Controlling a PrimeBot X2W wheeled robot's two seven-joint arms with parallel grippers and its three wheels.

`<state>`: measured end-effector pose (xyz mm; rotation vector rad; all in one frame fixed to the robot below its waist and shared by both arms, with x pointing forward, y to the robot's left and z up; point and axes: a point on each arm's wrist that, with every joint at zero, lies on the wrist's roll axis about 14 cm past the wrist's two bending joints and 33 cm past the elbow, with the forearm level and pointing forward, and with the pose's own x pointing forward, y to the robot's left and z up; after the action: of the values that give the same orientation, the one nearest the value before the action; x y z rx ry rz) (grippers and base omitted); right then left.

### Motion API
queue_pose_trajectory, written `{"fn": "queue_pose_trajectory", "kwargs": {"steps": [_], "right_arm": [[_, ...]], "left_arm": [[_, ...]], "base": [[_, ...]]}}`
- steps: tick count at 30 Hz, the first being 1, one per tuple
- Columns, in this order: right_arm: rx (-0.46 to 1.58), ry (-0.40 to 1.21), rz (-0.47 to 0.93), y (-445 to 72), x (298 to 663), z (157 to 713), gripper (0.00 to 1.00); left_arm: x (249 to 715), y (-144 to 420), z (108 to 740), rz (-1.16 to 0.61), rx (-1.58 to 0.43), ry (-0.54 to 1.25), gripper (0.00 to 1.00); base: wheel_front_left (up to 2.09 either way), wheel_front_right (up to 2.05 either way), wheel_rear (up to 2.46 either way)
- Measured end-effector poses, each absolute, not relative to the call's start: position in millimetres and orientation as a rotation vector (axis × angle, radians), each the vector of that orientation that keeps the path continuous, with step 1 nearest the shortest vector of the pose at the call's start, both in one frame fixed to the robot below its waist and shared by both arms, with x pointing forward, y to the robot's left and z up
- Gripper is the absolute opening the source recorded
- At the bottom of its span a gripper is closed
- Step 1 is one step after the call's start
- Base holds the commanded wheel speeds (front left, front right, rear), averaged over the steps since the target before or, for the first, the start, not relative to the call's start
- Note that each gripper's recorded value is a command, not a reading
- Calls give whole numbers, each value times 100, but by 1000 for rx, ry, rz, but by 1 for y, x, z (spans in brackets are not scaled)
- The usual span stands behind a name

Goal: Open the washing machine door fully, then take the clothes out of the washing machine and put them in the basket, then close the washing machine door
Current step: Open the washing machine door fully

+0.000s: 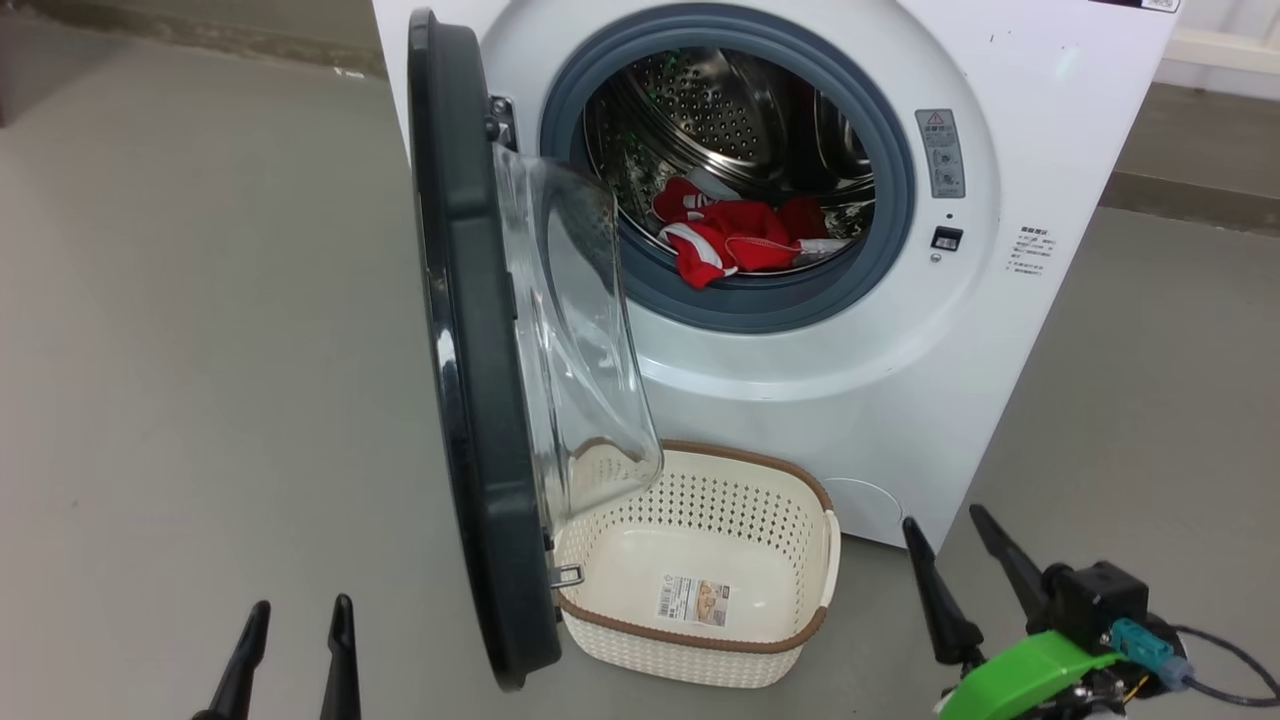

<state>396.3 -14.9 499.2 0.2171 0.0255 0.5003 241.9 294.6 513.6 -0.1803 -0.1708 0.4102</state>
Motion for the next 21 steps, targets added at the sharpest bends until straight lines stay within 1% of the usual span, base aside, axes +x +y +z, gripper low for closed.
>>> {"fn": "queue_pose_trajectory", "kwargs": {"steps": [4,8,21], "right_arm": [[220,53,511,-14,385,490,100],[222,56,513,-14,382,488,100],[214,44,512,-15,384,491,100]], "left_arm": [[242,294,514,404,-181,-173,100],[242,295,513,406,-181,-170,100],[245,293,511,399,-184,-162,100]], "base": [[0,0,0],[0,0,0],[0,0,0]]}}
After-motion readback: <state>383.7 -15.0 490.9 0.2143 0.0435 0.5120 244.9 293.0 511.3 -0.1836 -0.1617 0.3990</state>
